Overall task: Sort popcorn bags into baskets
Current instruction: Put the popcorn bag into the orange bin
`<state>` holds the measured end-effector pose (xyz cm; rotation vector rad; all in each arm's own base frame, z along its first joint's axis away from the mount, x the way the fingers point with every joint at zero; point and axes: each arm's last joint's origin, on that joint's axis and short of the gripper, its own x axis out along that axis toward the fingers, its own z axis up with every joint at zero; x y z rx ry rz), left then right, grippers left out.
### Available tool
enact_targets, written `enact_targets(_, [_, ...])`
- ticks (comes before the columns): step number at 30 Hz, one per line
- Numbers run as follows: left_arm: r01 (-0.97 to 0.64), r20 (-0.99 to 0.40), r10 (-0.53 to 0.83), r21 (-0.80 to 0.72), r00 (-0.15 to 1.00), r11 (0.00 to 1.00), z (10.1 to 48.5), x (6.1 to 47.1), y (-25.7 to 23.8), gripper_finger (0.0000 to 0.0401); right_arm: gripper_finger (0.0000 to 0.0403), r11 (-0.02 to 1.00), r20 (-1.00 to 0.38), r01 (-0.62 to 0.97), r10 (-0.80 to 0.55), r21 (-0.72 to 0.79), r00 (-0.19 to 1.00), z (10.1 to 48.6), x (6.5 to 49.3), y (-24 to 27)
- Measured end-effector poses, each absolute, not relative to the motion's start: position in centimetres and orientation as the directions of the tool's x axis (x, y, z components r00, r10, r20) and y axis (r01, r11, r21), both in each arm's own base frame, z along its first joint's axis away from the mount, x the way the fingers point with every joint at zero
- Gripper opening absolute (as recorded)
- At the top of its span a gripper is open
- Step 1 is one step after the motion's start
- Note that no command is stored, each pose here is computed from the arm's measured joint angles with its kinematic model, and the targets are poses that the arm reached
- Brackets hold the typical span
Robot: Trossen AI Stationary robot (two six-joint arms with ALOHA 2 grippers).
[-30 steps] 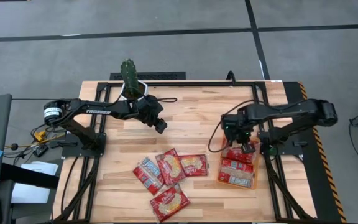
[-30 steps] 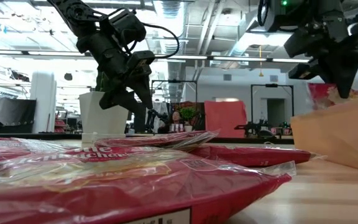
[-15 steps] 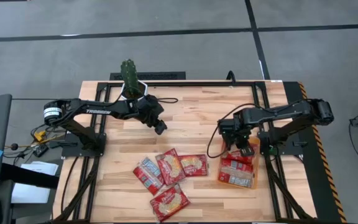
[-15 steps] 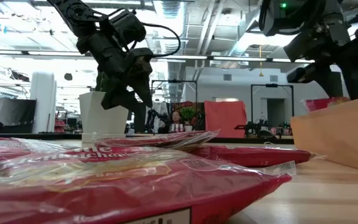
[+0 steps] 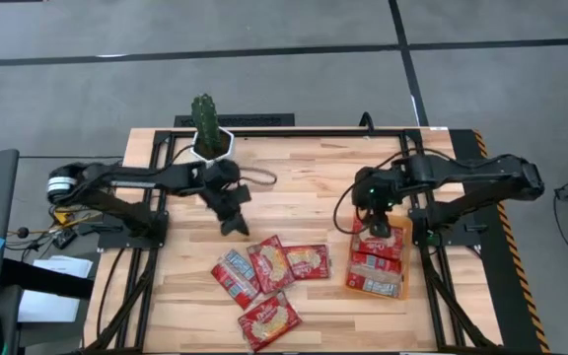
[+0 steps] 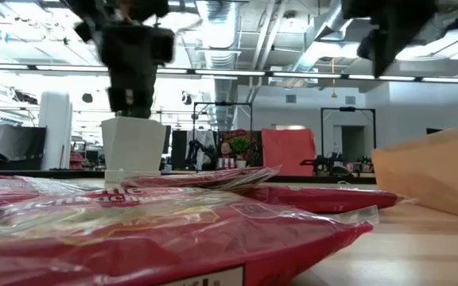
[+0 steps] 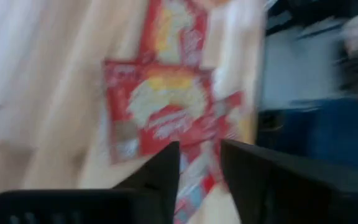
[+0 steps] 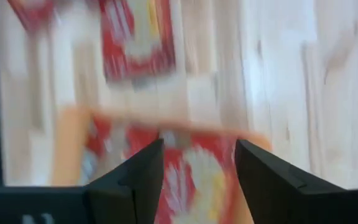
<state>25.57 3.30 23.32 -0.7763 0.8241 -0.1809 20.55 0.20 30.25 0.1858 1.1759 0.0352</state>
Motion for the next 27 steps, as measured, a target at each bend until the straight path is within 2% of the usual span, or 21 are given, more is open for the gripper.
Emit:
enact_targets(3, [-0.136,-0.671,-0.304,-0.519,0.677,0.844,24.1,24.6,1.1,0.0033,0.0205,0.971,-0.853,0.106,0.131,0.212,0.506,31.0,21.5,0.6])
enact_targets(5, [-0.109,-0.681,-0.254,-0.442,0.686,0.890,24.3,24.5,-0.3,0.0010,0.0196,0.964,-0.811,0.108,0.139,0.241,0.568,31.3,22.4,0.9])
enact_targets(10, [-0.012,-0.696,-0.240,-0.336,0.677,0.942,23.4,25.4,-3.2,0.0003,0.0174,0.945,-0.729,0.119,0.150,0.304,0.668,31.1,25.0,2.0])
enact_targets(13, [0.036,-0.662,-0.266,-0.340,0.701,0.940,22.3,25.8,-4.7,0.0001,0.0164,0.933,-0.693,0.112,0.169,0.341,0.701,30.7,26.6,2.8])
enact_targets(15, [0.017,-0.641,-0.259,-0.358,0.722,0.933,20.9,25.7,-5.7,0.0000,0.0159,0.931,-0.686,0.099,0.183,0.350,0.705,30.1,27.5,3.4])
enact_targets(18, [-0.071,-0.611,-0.162,-0.338,0.775,0.938,18.5,25.4,-7.0,0.0000,0.0152,0.936,-0.688,0.068,0.204,0.346,0.696,29.1,28.6,4.4])
enact_targets(21, [-0.106,-0.529,-0.113,-0.365,0.841,0.925,17.0,25.7,-8.3,0.0000,0.0146,0.938,-0.682,0.030,0.229,0.346,0.695,28.1,29.8,5.6])
enact_targets(27, [-0.152,-0.583,-0.122,-0.399,0.803,0.904,13.7,27.0,-11.1,0.0000,0.0134,0.916,-0.684,0.043,0.265,0.398,0.680,25.7,31.8,7.8])
